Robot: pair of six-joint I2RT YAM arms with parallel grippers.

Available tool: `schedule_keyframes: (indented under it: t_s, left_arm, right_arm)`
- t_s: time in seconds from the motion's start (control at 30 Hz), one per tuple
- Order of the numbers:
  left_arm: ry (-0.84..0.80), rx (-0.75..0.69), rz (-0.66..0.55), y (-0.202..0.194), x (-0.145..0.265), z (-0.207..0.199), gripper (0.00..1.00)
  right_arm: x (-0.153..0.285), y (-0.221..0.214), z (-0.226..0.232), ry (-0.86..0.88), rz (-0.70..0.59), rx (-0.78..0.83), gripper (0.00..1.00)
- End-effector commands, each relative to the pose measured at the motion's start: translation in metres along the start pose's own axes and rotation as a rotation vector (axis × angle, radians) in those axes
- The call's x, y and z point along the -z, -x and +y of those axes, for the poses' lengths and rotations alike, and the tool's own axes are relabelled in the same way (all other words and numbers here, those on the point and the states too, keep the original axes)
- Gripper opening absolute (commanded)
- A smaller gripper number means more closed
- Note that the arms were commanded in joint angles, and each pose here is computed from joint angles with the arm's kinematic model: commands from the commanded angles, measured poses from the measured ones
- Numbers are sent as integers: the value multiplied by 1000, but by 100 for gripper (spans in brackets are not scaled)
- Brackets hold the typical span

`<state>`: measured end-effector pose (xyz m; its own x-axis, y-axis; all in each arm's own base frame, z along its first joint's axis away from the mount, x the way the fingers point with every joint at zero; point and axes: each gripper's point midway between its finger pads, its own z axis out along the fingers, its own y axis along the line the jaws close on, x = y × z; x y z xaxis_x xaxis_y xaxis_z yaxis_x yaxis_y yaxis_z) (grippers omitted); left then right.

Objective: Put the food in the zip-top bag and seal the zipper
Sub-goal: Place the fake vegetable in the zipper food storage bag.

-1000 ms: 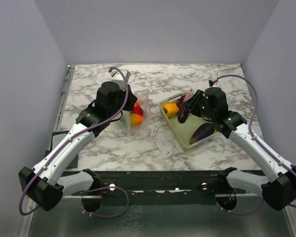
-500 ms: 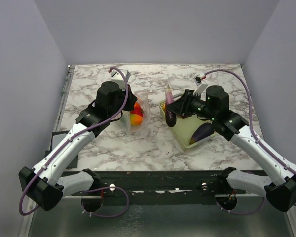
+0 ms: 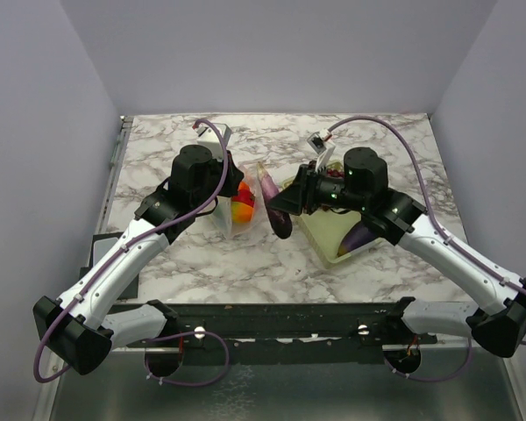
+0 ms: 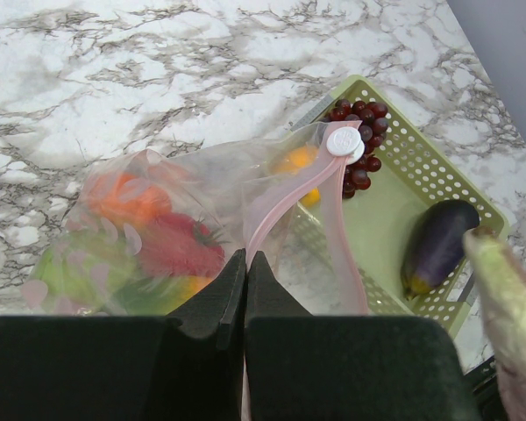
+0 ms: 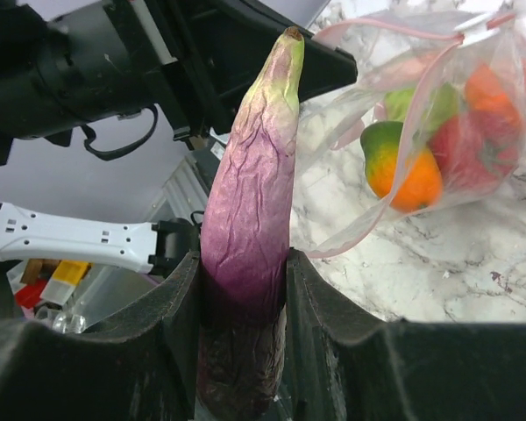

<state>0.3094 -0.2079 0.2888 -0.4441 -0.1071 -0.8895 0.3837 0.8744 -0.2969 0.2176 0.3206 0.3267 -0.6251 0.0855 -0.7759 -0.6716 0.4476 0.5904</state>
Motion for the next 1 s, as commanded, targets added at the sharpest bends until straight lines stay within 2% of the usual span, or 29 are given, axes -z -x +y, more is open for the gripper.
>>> schedule_keyframes:
  t_s: [0.0, 0.53, 0.73, 0.97]
  left_arm:
    - [-1, -3, -38, 8, 5, 1, 0]
    - [-7, -1, -39, 9, 6, 0, 0]
    - [-11, -1, -39, 9, 6, -1, 0]
    - [-20, 0, -37, 9, 7, -3, 0]
  right_arm:
    - [-6, -14, 4, 15, 78, -31, 1]
    - [-40, -29, -9, -46, 173, -216, 1]
    - [-61, -28, -24, -130, 207, -295, 1]
    - [-75, -16, -37, -212, 160, -341, 12]
